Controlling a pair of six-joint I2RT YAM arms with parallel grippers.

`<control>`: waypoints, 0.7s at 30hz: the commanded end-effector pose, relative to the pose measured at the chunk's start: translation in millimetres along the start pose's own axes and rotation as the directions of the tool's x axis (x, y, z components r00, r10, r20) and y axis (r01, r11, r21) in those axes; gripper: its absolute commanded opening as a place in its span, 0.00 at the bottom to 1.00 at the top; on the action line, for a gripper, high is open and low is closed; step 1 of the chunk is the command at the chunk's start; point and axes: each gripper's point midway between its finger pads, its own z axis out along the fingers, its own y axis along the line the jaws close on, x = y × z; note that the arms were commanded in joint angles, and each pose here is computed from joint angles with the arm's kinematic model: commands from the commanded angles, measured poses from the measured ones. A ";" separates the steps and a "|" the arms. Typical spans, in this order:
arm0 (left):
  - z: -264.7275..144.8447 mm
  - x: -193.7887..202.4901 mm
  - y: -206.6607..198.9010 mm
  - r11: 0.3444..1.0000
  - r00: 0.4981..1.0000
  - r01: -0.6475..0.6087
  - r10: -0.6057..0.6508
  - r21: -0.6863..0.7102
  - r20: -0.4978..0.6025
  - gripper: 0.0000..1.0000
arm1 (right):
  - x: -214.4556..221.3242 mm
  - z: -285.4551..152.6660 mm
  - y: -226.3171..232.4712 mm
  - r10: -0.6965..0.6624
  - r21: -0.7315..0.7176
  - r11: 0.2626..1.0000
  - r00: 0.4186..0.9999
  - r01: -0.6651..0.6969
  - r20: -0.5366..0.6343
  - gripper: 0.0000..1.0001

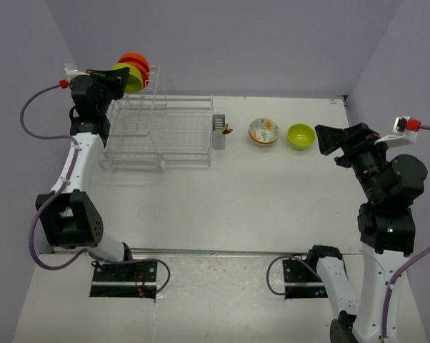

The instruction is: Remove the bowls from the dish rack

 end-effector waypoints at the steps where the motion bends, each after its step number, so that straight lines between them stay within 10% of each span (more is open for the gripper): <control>1: -27.5 -6.7 -55.8 0.982 0.998 -0.057 0.055 0.180 0.014 0.00 | -11.4 -3.2 8.3 -0.020 -0.016 1.000 0.999 0.021 0.030 0.92; 9: -72.7 25.1 -122.0 0.891 0.961 -0.248 0.276 0.380 -0.021 0.00 | -7.2 9.5 9.3 -0.005 -0.035 0.999 1.000 0.005 -0.016 0.94; 13: -91.2 117.5 -157.9 0.665 0.776 -0.467 0.624 0.583 -0.090 0.00 | -5.4 20.3 10.9 0.001 -0.047 0.999 0.998 -0.003 -0.061 0.94; 21: -153.8 279.6 -95.1 0.275 0.332 -0.414 0.933 0.868 -0.137 0.00 | 16.6 51.1 -7.1 0.001 0.003 1.000 0.973 0.000 -0.230 0.95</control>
